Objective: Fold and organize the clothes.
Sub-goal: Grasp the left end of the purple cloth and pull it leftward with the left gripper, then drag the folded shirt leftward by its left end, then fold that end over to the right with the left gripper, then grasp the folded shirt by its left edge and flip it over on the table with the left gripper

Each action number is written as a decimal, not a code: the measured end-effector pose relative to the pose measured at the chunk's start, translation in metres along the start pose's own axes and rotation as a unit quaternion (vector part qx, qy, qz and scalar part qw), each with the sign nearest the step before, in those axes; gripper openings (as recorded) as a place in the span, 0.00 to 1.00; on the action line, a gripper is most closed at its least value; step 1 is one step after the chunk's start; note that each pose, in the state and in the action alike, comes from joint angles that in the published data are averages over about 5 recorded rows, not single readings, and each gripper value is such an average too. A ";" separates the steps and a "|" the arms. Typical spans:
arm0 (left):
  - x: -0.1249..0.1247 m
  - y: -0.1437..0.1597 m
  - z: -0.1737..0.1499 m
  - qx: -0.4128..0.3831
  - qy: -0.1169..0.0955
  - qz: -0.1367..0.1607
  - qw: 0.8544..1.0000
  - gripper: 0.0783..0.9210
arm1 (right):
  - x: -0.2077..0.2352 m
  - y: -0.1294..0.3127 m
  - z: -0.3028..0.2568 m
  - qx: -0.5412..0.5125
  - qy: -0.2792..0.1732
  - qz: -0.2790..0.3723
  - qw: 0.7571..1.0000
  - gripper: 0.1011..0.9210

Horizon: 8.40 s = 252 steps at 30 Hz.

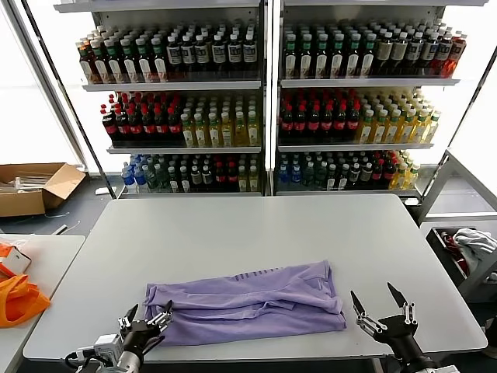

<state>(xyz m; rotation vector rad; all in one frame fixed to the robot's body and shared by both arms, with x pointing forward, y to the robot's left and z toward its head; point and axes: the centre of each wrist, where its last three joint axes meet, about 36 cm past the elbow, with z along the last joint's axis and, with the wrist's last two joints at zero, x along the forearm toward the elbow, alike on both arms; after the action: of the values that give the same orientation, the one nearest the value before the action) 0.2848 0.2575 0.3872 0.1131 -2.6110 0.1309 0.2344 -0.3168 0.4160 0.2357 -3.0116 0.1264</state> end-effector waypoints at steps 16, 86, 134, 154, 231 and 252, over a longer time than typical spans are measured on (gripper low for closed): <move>0.000 -0.018 0.009 0.035 0.018 -0.004 0.999 0.36 | 0.005 0.004 -0.001 -0.005 -0.009 -0.007 1.000 0.88; -0.039 -0.046 -0.070 -0.141 0.014 0.258 0.956 0.10 | 0.027 0.008 -0.006 -0.017 0.002 0.001 1.000 0.88; -0.052 0.033 -0.066 -0.079 0.017 0.129 0.988 0.83 | 0.021 0.010 -0.004 -0.020 0.003 -0.005 1.000 0.88; -0.058 0.041 -0.056 -0.058 0.019 0.117 0.991 0.15 | 0.023 0.012 -0.002 -0.023 0.003 -0.007 1.000 0.88; -0.019 0.119 -0.110 0.004 -0.048 0.043 0.998 0.03 | 0.022 0.003 -0.012 -0.030 -0.018 0.012 0.999 0.88; 0.006 0.042 -0.149 -0.002 -0.060 0.085 0.995 0.03 | 0.025 0.011 -0.022 -0.033 -0.030 0.017 0.999 0.88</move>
<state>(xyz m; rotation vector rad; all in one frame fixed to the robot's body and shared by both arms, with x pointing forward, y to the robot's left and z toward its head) 0.3492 0.3161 0.5151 -0.1070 -2.7378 0.1830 0.2102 -0.3076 0.4398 0.1842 -3.0739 0.0237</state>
